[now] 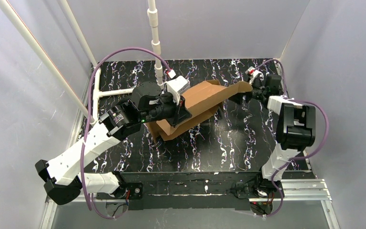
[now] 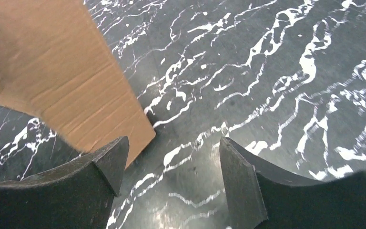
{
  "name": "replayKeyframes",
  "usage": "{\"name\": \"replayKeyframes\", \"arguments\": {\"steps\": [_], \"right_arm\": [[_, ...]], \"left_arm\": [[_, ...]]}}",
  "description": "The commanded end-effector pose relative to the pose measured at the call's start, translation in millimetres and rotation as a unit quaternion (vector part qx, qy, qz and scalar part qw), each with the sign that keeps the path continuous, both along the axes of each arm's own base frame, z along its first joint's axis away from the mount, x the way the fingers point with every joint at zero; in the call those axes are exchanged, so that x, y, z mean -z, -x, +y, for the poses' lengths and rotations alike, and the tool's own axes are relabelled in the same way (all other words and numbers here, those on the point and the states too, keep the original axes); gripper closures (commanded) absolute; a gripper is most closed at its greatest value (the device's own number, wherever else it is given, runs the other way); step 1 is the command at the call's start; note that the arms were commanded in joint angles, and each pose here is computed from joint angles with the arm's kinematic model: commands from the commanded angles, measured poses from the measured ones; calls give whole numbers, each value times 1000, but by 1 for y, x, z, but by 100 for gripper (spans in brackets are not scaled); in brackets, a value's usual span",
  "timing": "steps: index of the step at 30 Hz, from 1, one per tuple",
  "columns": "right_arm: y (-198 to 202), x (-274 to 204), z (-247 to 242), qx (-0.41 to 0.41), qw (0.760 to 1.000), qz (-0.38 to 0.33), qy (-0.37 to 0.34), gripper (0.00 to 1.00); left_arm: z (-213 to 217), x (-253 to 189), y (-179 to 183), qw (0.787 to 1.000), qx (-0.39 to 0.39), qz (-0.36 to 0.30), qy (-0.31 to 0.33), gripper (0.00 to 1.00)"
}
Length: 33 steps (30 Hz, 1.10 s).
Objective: Fold the paper box
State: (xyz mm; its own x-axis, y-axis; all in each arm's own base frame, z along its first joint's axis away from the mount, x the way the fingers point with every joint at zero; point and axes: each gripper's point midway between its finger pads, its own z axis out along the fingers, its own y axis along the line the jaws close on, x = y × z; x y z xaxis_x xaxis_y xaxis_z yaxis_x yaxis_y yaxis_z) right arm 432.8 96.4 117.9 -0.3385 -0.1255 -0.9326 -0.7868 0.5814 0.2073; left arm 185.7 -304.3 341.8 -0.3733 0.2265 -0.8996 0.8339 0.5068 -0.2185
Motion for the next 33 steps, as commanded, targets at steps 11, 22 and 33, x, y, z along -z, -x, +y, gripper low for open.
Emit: {"name": "replayKeyframes", "arguments": {"steps": [11, 22, 33], "right_arm": [[-25, -38, 62, -105, 986, -40, -126, 18], [23, -42, 73, -167, 976, -66, -125, 16], [36, -48, 81, -152, 978, -71, -121, 15]], "left_arm": [[10, -14, 13, 999, 23, -23, 9, 100], [9, -28, 9, 998, 24, -56, 28, 100], [10, -31, 14, 996, 25, -61, 52, 100]]}}
